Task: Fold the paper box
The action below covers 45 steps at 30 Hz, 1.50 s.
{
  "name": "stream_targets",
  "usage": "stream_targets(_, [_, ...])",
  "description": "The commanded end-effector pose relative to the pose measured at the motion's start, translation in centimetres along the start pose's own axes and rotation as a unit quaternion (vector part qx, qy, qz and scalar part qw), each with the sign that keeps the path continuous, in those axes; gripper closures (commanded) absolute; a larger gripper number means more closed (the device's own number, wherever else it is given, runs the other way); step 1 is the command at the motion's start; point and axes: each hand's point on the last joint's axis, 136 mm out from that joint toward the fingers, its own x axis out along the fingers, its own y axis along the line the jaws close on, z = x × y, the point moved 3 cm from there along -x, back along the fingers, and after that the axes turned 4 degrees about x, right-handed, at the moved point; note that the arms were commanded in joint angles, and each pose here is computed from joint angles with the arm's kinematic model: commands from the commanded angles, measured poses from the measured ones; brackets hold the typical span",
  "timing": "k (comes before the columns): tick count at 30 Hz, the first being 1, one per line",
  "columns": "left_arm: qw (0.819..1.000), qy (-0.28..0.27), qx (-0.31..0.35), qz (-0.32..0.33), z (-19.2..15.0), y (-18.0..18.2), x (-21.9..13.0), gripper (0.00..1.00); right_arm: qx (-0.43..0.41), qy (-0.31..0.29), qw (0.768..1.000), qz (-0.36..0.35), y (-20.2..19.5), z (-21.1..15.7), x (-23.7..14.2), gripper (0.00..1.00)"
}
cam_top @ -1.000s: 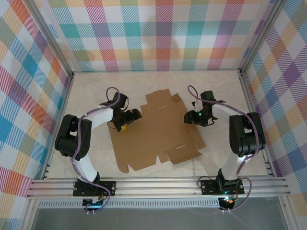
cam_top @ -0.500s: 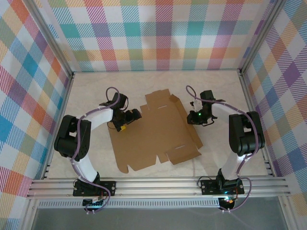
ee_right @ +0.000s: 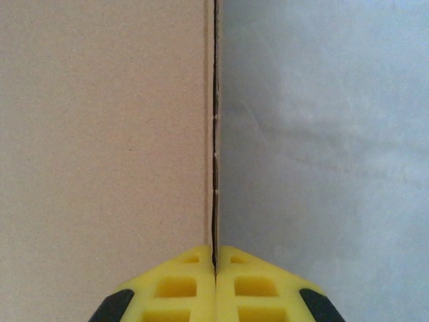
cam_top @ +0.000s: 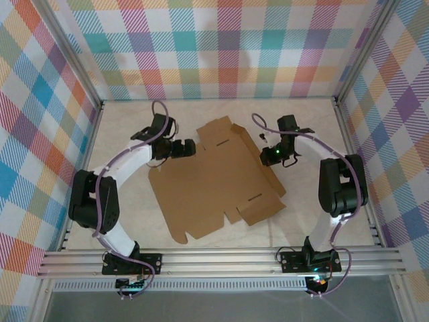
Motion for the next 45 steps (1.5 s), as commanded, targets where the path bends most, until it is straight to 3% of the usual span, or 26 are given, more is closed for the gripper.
stream_targets(1, [0.997, 0.025, 0.07, 0.01, 0.6, 1.3, 1.2, 0.0, -0.079, -0.01, 0.997, 0.004, 0.1, 1.5, 0.2, 1.0])
stream_targets(6, [0.997, 0.023, 0.074, -0.025, 2.5, 0.9, 2.4, 0.0, -0.127, -0.091, 0.987, 0.04, 1.5, 4.6, -0.6, 1.0])
stream_targets(9, [0.995, 0.016, 0.081, -0.055, 3.1, 1.0, 2.7, 0.0, -0.14, -0.107, 0.983, 0.047, 1.8, 5.4, -1.1, 1.0])
stream_targets(19, [0.978, 0.005, 0.069, -0.199, 5.1, 0.9, 1.9, 0.38, -0.149, -0.093, 0.982, 0.068, 2.4, 5.1, -1.2, 1.0])
stream_targets(24, [0.962, 0.044, 0.083, -0.255, 4.5, 0.4, 1.9, 0.39, -0.148, -0.097, 0.981, 0.078, 2.7, 5.3, -1.5, 1.0])
stream_targets(31, [0.952, 0.055, 0.085, -0.289, 4.5, 0.3, 1.8, 0.44, -0.153, -0.103, 0.978, 0.1, 3.5, 5.5, -2.0, 1.0])
stream_targets(39, [0.947, 0.053, 0.08, -0.308, 4.4, 0.2, 1.2, 0.7, -0.148, -0.1, 0.978, 0.107, 3.7, 5.6, -2.1, 1.0])
stream_targets(42, [0.946, 0.05, 0.082, -0.31, 4.5, 0.1, 0.7, 0.71, -0.144, -0.095, 0.98, 0.099, 3.3, 5.7, -1.9, 1.0])
stream_targets(45, [0.946, 0.049, 0.089, -0.309, 4.4, 0.3, 0.3, 0.66, -0.142, -0.087, 0.982, 0.092, 3.0, 5.7, -1.6, 1.0])
